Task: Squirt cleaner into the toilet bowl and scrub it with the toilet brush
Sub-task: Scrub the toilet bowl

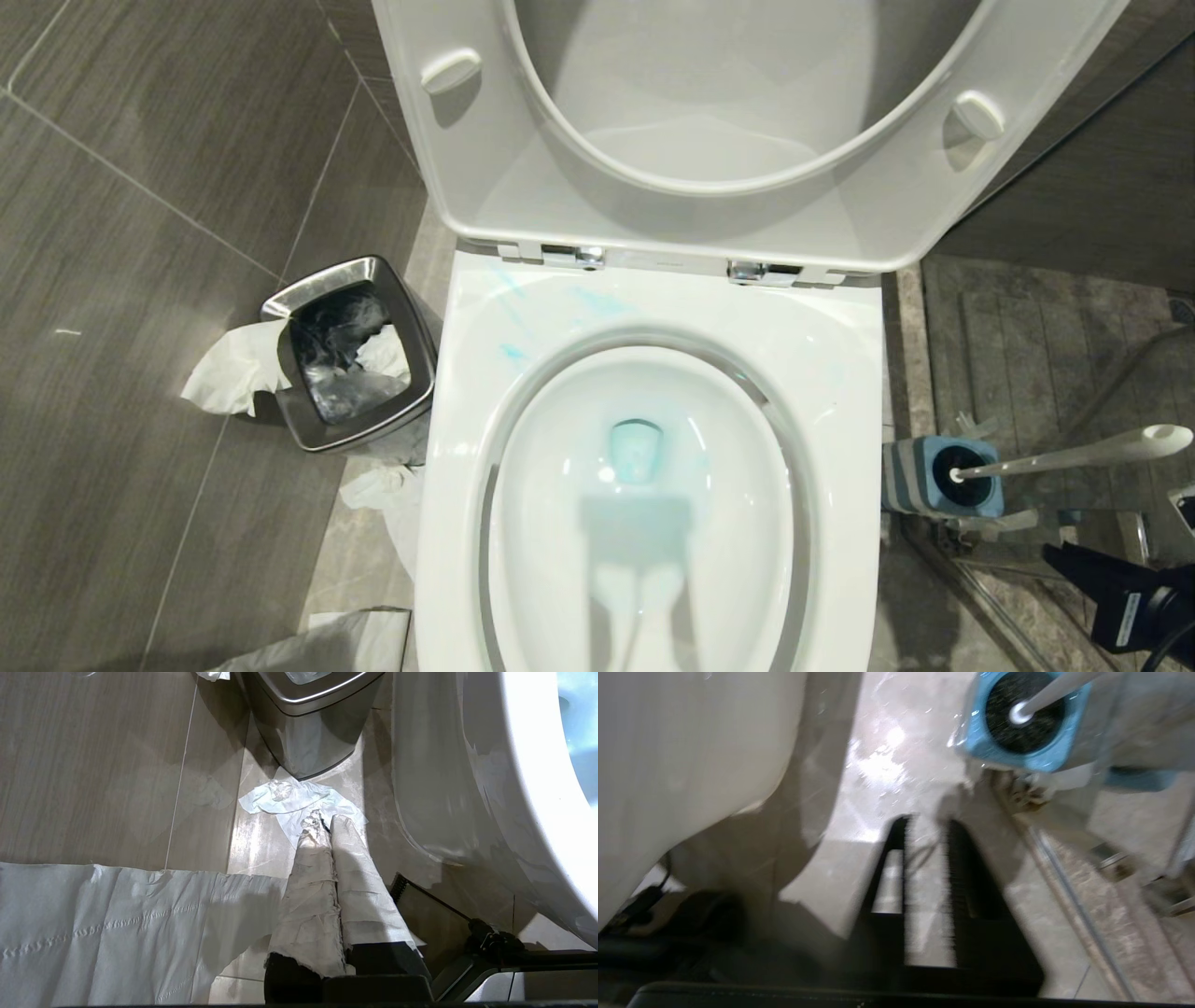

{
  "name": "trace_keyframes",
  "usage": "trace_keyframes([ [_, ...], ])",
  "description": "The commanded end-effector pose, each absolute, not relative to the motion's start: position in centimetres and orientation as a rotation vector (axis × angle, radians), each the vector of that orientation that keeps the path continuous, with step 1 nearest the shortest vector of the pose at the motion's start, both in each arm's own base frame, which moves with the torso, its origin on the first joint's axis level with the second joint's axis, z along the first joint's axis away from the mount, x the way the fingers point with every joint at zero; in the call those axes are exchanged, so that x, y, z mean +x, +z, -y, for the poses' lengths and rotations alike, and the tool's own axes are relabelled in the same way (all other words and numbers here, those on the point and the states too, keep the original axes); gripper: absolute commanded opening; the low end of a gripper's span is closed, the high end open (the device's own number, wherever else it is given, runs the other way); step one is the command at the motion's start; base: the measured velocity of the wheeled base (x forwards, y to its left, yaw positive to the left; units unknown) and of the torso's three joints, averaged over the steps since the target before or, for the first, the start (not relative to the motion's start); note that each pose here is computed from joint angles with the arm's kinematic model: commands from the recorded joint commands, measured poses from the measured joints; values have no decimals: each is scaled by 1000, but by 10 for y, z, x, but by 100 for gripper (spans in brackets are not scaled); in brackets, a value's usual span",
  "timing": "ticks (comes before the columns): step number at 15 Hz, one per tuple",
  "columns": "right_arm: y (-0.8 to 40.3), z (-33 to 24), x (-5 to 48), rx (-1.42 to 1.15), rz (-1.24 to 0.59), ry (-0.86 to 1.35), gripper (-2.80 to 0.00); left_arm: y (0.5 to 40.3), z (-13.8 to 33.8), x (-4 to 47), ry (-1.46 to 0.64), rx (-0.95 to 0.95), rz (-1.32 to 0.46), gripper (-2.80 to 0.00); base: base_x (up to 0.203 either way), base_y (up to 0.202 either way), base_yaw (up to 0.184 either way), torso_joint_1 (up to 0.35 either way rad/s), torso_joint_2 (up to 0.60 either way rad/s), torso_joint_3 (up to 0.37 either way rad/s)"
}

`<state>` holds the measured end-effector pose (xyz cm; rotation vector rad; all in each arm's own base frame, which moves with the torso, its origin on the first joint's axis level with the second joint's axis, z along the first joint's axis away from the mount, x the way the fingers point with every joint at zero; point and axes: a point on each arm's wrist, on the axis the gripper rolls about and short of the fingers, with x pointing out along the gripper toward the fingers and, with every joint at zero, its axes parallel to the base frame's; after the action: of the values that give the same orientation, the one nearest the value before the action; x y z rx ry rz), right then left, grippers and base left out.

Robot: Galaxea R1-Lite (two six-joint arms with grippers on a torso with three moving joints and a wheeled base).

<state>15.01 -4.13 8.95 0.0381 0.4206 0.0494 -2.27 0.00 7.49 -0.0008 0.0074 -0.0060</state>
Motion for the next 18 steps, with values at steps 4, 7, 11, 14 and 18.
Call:
trace_keyframes([
  [4, 81, 52, 168, -9, -391, -49, 0, 74, 0, -23, -6, -2, -9, -280, 0, 0, 0, 0, 0, 0],
  [7, 80, 60, 176, -22, -346, -85, 0, 74, 0, -23, -6, 0, -9, -280, 0, 0, 0, 0, 0, 0],
  [11, 74, 68, 188, -38, -313, -103, 0, 74, 0, -23, -6, -2, -9, -280, 0, 0, 0, 0, 0, 0],
  [14, 70, 74, 202, -73, -285, -109, 0, 74, 0, -23, -6, 0, -9, -280, 0, 0, 0, 0, 0, 0],
  [18, 83, 86, 231, -125, -185, -130, 0, 74, 0, -23, -6, -1, -9, -280, 0, 0, 0, 0, 0, 0],
])
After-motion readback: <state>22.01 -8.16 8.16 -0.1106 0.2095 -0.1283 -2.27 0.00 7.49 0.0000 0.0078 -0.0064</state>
